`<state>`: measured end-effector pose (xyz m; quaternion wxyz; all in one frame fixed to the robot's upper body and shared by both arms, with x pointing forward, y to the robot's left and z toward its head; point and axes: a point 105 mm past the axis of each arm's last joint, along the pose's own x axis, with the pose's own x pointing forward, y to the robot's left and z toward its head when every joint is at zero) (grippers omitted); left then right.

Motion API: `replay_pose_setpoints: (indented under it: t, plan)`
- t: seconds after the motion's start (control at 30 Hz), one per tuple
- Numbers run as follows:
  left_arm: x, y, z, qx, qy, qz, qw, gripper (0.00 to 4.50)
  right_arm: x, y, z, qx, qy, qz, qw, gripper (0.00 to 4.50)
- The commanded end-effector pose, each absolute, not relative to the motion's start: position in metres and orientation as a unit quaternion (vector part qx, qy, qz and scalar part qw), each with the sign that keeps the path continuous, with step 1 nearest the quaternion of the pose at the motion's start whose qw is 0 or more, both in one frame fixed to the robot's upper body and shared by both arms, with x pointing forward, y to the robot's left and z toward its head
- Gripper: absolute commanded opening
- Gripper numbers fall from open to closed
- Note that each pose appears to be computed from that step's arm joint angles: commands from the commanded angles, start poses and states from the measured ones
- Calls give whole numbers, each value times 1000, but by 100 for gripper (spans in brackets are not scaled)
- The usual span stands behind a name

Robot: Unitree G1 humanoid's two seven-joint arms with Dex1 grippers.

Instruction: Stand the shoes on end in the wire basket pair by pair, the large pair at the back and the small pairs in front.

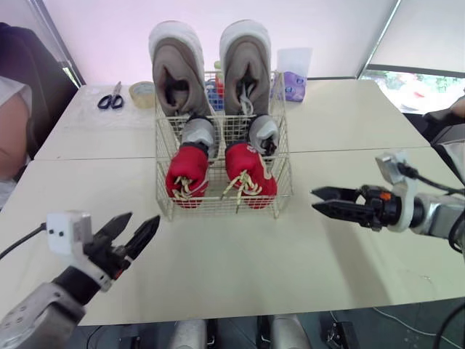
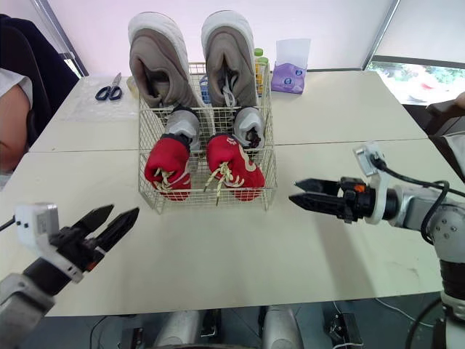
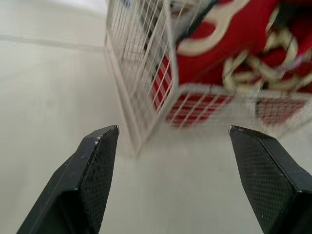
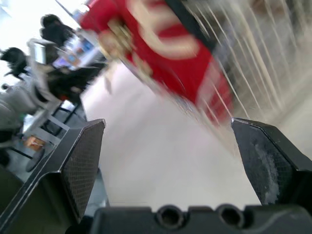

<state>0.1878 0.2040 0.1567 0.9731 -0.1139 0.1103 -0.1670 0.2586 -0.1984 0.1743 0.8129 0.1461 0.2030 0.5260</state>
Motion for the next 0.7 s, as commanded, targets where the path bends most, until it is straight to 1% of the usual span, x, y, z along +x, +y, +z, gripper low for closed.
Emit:
replay_pose_setpoints:
  t: [0.03, 0.13, 0.2, 0.47, 0.7]
  plan:
    - [181, 215, 140, -87, 151, -169, 970, 370, 250, -196, 159, 105, 219, 529, 813, 450]
    - [178, 218, 124, -73, 175, -176, 966, 370, 243, -188, 146, 87, 232, 532, 810, 450]
    - [176, 214, 118, -63, 184, -192, 962, 370, 241, -182, 145, 94, 226, 535, 808, 450]
    - [176, 207, 109, -87, 186, -222, 953, 370, 240, -176, 143, 95, 220, 539, 807, 450]
    - [178, 205, 109, -107, 171, -217, 955, 370, 236, -172, 137, 104, 227, 552, 796, 450]
